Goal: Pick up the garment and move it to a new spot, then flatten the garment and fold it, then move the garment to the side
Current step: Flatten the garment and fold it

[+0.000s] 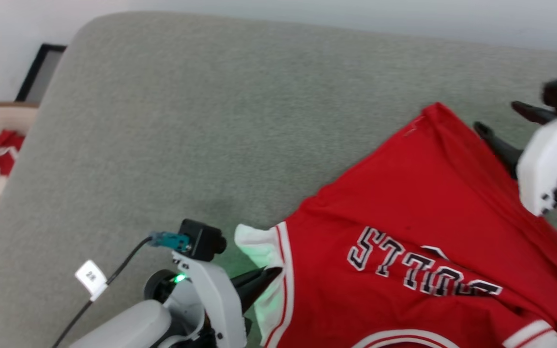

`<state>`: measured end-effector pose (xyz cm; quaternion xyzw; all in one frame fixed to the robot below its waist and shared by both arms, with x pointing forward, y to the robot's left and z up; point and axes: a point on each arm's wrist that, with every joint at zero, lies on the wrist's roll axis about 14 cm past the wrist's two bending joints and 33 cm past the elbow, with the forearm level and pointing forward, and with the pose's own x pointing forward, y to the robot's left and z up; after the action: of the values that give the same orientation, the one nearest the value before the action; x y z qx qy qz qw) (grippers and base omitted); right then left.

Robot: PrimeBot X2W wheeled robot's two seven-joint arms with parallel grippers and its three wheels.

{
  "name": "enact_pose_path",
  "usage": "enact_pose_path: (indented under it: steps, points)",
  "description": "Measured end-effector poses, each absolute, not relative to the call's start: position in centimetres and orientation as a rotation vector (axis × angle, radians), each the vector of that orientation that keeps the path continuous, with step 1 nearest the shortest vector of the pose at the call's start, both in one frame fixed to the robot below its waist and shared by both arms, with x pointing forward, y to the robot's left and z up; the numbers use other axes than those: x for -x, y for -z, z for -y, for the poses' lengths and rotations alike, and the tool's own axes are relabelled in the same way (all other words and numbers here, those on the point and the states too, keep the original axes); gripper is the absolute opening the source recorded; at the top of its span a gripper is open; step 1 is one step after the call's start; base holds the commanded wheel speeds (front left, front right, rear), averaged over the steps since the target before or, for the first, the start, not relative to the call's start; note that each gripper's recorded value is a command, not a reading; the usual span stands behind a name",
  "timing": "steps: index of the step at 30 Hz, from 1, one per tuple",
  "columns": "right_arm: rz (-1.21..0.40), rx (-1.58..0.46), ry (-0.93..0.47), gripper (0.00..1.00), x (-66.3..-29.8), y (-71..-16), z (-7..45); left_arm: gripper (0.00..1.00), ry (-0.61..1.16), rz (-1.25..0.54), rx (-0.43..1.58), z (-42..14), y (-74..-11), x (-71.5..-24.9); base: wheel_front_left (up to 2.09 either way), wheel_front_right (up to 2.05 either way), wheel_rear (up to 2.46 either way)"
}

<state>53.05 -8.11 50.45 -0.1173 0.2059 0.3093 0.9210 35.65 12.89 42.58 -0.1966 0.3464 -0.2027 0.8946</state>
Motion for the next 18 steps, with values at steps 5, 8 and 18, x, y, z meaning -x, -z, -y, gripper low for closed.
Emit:
enact_pose_path:
  steps: [5,8,18]
  points:
    - [-0.538,0.289,-0.695,1.0,-54.9,-47.0,5.5,0.0,0.411,-0.721,0.42,-13.1,-42.1,-35.6,0.0,0.0,0.0]
    - [-0.637,0.322,-0.722,1.0,-55.2,-44.4,4.5,0.0,0.404,-0.724,0.429,-13.2,-41.8,-35.6,0.0,0.0,0.0]
    - [-0.86,0.424,-0.75,1.0,-56.2,-38.9,3.2,0.0,0.364,-0.743,0.446,-14.2,-40.5,-35.5,0.0,0.0,0.0]
